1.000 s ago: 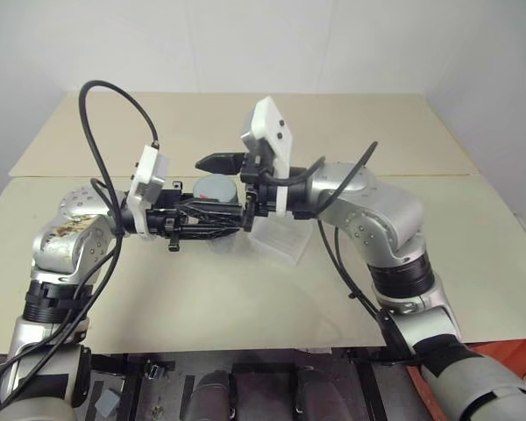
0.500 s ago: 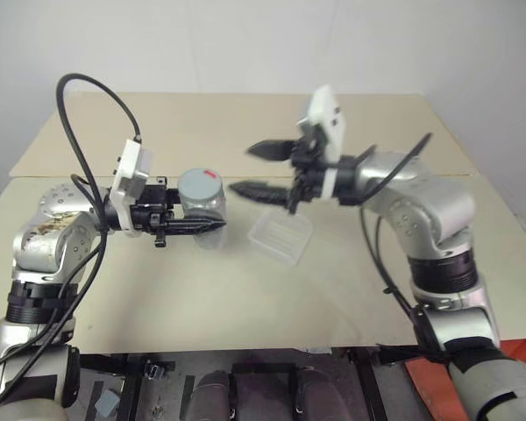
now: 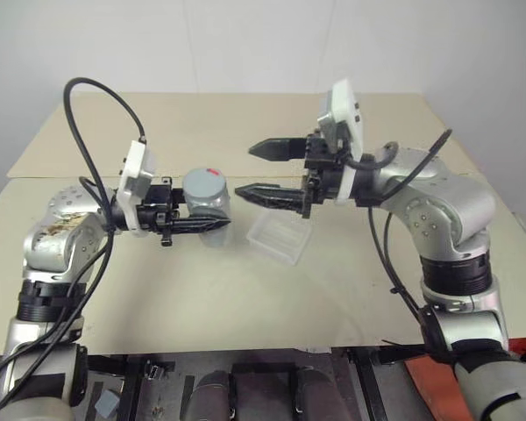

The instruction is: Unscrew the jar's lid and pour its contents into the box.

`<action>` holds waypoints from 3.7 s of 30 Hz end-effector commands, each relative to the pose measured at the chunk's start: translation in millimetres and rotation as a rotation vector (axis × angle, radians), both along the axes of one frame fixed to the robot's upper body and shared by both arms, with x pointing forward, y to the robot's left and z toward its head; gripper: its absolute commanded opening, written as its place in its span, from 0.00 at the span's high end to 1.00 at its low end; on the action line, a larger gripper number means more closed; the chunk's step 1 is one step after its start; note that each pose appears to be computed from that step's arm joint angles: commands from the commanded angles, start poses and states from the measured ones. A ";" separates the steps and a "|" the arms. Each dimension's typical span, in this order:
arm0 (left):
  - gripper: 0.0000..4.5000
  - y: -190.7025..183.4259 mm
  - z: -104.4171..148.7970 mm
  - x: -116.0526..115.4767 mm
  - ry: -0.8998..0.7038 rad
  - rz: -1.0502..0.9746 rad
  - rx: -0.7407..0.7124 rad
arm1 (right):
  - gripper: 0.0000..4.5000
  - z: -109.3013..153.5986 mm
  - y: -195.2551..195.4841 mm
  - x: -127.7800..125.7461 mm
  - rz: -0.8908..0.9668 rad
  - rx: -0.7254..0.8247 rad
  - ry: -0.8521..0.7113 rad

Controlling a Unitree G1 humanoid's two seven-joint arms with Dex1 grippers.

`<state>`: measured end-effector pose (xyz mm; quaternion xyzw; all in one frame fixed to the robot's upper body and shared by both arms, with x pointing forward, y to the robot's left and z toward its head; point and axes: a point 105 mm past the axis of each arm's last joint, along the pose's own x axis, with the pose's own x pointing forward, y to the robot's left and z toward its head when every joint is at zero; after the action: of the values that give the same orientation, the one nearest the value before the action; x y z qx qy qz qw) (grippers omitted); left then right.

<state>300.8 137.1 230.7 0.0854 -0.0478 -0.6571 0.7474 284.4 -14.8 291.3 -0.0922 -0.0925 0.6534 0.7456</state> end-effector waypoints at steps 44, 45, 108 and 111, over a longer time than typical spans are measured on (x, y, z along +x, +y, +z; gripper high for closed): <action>0.57 -1.6 9.7 -7.0 -0.063 -0.018 -0.003 | 0.01 -3.4 -22.6 21.8 -0.156 -0.039 -0.025; 0.57 -1.7 9.8 -6.8 -0.063 -0.017 -0.003 | 0.01 -4.1 -23.8 20.0 -0.146 -0.046 -0.025; 0.57 16.4 1.3 1.7 -0.074 0.177 -0.034 | 0.39 -52.1 -101.4 54.4 -0.712 0.047 0.039; 0.57 19.5 0.4 8.6 -0.087 0.250 -0.045 | 0.39 -96.4 -129.4 60.5 -0.882 -0.086 0.066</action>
<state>309.9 155.6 219.0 0.0872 -0.0534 -0.5702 0.8151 344.5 -135.8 191.9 -0.0986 0.0254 0.3111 0.9449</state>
